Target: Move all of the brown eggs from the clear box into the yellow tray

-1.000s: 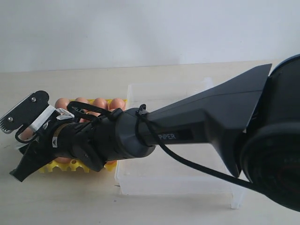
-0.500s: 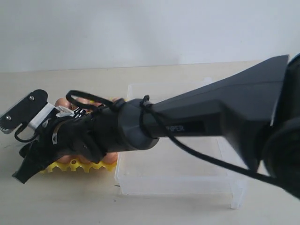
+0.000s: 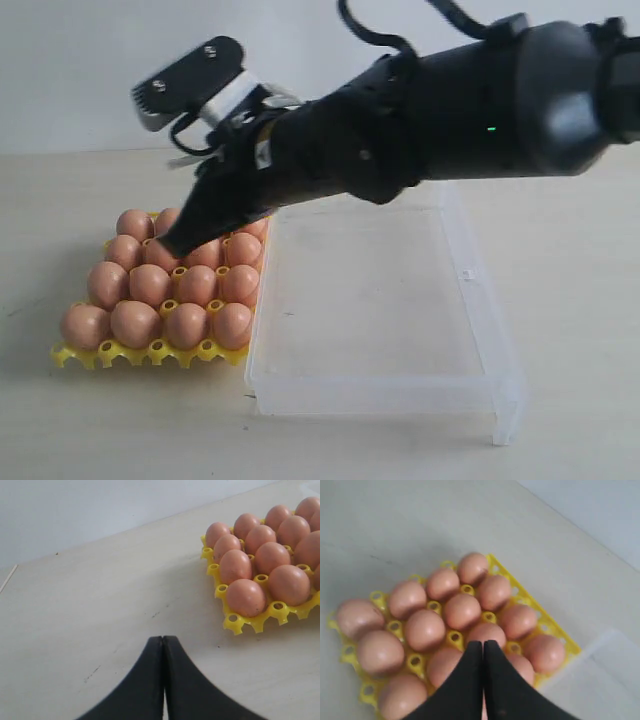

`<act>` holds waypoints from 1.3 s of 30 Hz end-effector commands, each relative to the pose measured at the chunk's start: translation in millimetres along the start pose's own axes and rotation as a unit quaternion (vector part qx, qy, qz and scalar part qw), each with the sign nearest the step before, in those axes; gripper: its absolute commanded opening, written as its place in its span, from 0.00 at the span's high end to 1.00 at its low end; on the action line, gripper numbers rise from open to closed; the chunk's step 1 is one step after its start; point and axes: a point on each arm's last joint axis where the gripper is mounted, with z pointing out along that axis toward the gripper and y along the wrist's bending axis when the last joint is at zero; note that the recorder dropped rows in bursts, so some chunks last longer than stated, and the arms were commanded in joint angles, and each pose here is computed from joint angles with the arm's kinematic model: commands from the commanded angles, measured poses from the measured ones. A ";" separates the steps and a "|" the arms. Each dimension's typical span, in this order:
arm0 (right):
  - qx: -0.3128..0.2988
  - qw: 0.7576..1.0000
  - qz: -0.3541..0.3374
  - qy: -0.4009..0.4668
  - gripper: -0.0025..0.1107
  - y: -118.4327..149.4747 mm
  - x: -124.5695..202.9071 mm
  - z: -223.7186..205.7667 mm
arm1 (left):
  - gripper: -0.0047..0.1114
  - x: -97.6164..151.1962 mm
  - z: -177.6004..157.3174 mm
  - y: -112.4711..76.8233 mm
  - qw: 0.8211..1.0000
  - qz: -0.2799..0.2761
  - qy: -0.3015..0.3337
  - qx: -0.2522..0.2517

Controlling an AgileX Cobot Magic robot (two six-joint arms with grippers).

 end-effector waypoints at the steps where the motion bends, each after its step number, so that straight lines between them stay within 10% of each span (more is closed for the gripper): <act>1: 0.030 0.999 0.028 0.009 0.98 -25.6 26.6 -30.0 | 0.96 -2.1 -0.9 0.2 1.000 -0.002 -0.009 0.001; 14: 0.127 0.986 0.094 -0.046 0.98 -51.2 114.0 -155.3 | 0.96 -2.1 -0.9 0.2 1.000 -0.002 -0.009 0.001; 39: 0.221 0.928 0.169 -0.247 0.98 1.8 229.6 -257.8 | 0.96 -2.1 -0.9 0.2 1.000 -0.002 -0.009 0.001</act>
